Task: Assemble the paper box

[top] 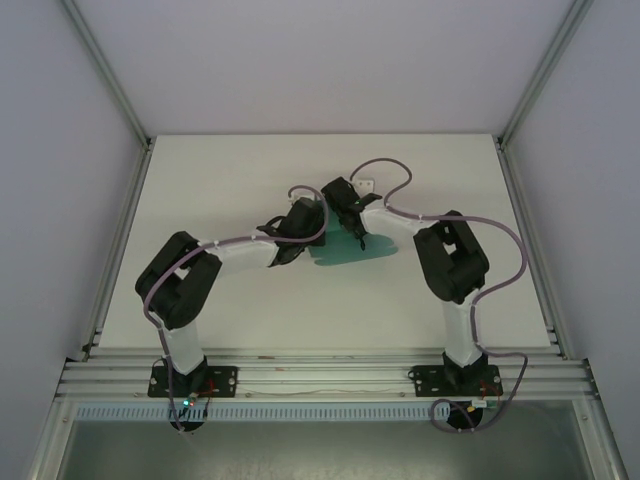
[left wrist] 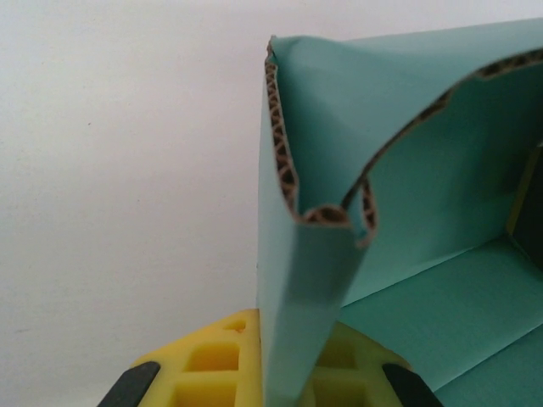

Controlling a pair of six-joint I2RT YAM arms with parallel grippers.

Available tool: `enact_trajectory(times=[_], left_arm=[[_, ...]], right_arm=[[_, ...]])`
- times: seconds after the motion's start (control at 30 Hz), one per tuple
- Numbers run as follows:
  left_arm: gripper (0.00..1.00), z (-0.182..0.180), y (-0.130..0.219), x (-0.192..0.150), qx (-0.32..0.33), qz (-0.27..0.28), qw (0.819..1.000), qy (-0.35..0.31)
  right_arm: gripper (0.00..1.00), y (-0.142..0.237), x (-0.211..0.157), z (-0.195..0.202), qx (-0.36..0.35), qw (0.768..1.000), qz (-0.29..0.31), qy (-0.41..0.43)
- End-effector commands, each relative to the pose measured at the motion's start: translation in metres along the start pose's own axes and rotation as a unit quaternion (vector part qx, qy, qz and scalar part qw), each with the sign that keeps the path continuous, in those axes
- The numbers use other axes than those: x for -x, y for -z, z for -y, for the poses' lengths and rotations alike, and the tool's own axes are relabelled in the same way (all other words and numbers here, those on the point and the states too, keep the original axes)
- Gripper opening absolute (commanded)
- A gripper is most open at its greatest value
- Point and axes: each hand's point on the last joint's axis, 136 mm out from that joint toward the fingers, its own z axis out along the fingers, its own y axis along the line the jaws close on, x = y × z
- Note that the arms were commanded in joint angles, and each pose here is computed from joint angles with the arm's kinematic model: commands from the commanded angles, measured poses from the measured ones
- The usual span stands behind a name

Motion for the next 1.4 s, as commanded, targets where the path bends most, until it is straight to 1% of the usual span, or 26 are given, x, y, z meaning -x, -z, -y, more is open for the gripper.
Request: enact_trajectory(times=[0.0, 0.13, 0.23, 0.27, 0.3, 0.37, 0.4, 0.43, 0.47, 0.5, 0.53, 0.6, 0.63, 0.67, 0.7, 0.8, 0.83, 0.87, 0.93, 1.07, 1.17, 1.2, 1.27, 1.3, 1.37], left_arm=[[0.00, -0.032, 0.008, 0.001, 0.079, -0.006, 0.997, 0.000], [0.00, -0.033, 0.007, 0.000, 0.088, -0.010, 0.996, 0.007], [0.00, -0.035, 0.010, 0.000, 0.096, -0.006, 0.995, 0.008], [0.00, -0.037, 0.010, 0.000, 0.102, -0.004, 0.995, 0.016], [0.00, -0.037, 0.010, 0.001, 0.104, -0.004, 0.994, 0.019], [0.00, -0.037, 0.009, -0.001, 0.105, -0.007, 0.994, 0.018], [0.00, -0.037, 0.008, -0.002, 0.103, -0.009, 0.994, 0.017], [0.00, -0.035, 0.007, -0.002, 0.099, -0.009, 0.995, 0.018], [0.00, -0.034, 0.005, -0.002, 0.096, -0.010, 0.995, 0.017], [0.00, -0.033, 0.004, -0.003, 0.093, -0.011, 0.995, 0.017], [0.00, -0.031, 0.003, -0.003, 0.087, -0.011, 0.996, 0.017], [0.00, -0.028, 0.002, -0.001, 0.082, -0.010, 0.996, 0.016], [0.00, -0.026, 0.002, 0.000, 0.079, -0.009, 0.997, 0.007], [0.00, -0.026, 0.002, 0.001, 0.077, -0.007, 0.997, 0.001], [0.00, -0.025, 0.003, 0.002, 0.073, -0.003, 0.997, -0.004], [0.00, -0.023, 0.005, 0.006, 0.065, 0.007, 0.998, -0.016], [0.00, -0.023, 0.006, 0.007, 0.064, 0.009, 0.998, -0.022], [0.00, -0.023, 0.007, 0.009, 0.066, 0.010, 0.997, -0.026], [0.00, -0.022, 0.009, 0.012, 0.065, 0.015, 0.997, -0.031], [0.00, -0.017, 0.014, 0.018, 0.054, 0.019, 0.998, -0.036], [0.00, -0.010, 0.020, 0.018, 0.032, 0.008, 0.998, -0.060], [0.00, -0.006, 0.023, 0.018, 0.019, 0.000, 0.997, -0.075], [0.00, -0.001, 0.036, 0.020, 0.002, -0.017, 0.992, -0.126], [0.00, 0.002, 0.042, 0.017, -0.014, -0.034, 0.986, -0.164], [0.00, 0.001, 0.056, 0.008, -0.024, -0.076, 0.970, -0.229]], right_arm=[[0.00, -0.018, 0.015, 0.114, -0.258, 0.964, 0.061, 0.003], [0.00, -0.015, 0.016, 0.109, -0.242, 0.968, 0.066, -0.018], [0.00, -0.011, 0.016, 0.111, -0.250, 0.965, 0.078, -0.026], [0.00, -0.012, 0.015, 0.108, -0.240, 0.967, 0.076, -0.030], [0.00, -0.014, 0.012, 0.103, -0.220, 0.972, 0.069, -0.036], [0.05, -0.017, 0.009, 0.083, -0.146, 0.986, 0.057, -0.053], [0.10, -0.017, 0.009, 0.072, -0.103, 0.991, 0.054, -0.062], [0.18, -0.014, 0.010, 0.056, -0.045, 0.995, 0.051, -0.068], [0.24, -0.009, 0.011, 0.046, -0.001, 0.996, 0.052, -0.075], [0.31, -0.002, 0.014, 0.032, 0.052, 0.994, 0.054, -0.075], [0.42, 0.009, 0.017, 0.017, 0.111, 0.989, 0.055, -0.074], [0.52, 0.032, 0.024, -0.003, 0.198, 0.976, 0.062, -0.066], [0.59, 0.044, 0.027, -0.008, 0.231, 0.969, 0.064, -0.060], [0.61, 0.054, 0.030, -0.011, 0.253, 0.963, 0.069, -0.061], [0.64, 0.065, 0.032, -0.014, 0.278, 0.956, 0.072, -0.055], [0.78, 0.096, 0.040, -0.012, 0.324, 0.940, 0.091, -0.058], [0.84, 0.105, 0.043, -0.011, 0.338, 0.934, 0.099, -0.057], [0.87, 0.112, 0.044, -0.007, 0.343, 0.931, 0.105, -0.061], [1.00, 0.125, 0.047, -0.002, 0.360, 0.923, 0.118, -0.062], [1.00, 0.135, 0.050, 0.020, 0.359, 0.920, 0.125, -0.093], [1.00, 0.136, 0.048, 0.044, 0.339, 0.926, 0.123, -0.115], [1.00, 0.135, 0.048, 0.055, 0.328, 0.928, 0.121, -0.128], [1.00, 0.135, 0.043, 0.076, 0.310, 0.933, 0.109, -0.149], [1.00, 0.135, 0.039, 0.086, 0.301, 0.935, 0.100, -0.157], [1.00, 0.135, 0.029, 0.105, 0.283, 0.941, 0.081, -0.168]])
